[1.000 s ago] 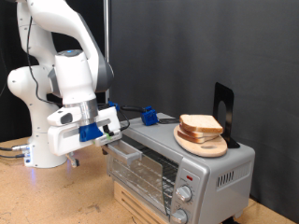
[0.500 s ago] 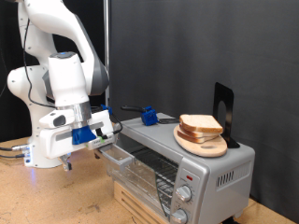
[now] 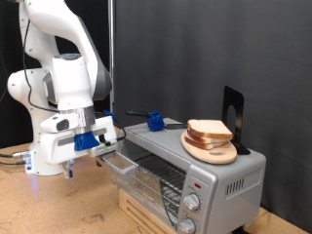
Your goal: Make a piece of toast with the oven
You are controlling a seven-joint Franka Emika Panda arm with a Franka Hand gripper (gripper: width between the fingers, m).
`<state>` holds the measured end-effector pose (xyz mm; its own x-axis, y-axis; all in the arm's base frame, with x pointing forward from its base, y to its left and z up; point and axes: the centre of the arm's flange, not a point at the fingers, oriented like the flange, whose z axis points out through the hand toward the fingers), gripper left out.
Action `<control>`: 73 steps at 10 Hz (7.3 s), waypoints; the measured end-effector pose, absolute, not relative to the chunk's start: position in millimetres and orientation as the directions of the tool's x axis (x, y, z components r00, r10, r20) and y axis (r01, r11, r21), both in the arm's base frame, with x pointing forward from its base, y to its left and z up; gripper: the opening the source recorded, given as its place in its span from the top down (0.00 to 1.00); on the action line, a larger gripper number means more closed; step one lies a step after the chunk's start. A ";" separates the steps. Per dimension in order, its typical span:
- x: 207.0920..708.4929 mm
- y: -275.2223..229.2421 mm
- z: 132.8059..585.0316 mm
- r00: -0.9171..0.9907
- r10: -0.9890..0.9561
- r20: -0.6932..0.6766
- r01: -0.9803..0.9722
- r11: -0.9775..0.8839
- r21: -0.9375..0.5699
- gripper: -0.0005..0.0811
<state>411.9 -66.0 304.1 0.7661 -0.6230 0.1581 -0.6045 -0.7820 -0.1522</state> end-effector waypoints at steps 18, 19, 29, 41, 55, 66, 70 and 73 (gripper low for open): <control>403.2 29.6 385.1 0.717 -0.697 -0.032 -0.676 -0.683 -0.277 0.16; 403.3 31.7 382.9 0.715 -0.698 -0.022 -0.679 -0.687 -0.258 0.16; 409.9 20.5 349.9 0.707 -0.707 0.020 -0.689 -0.694 -0.208 0.16; 409.7 -50.6 336.2 0.689 -0.723 0.054 -0.701 -0.683 -0.206 0.16; 413.4 -130.1 239.6 0.675 -0.704 0.222 -0.710 -0.701 -0.066 0.16; 445.1 -140.2 207.6 0.711 -0.647 0.274 -0.661 -0.748 -0.052 0.16; 448.5 -148.0 217.4 0.693 -0.633 0.346 -0.668 -0.744 -0.022 0.16; 452.3 -155.7 226.8 0.708 -0.632 0.314 -0.656 -0.754 -0.040 0.16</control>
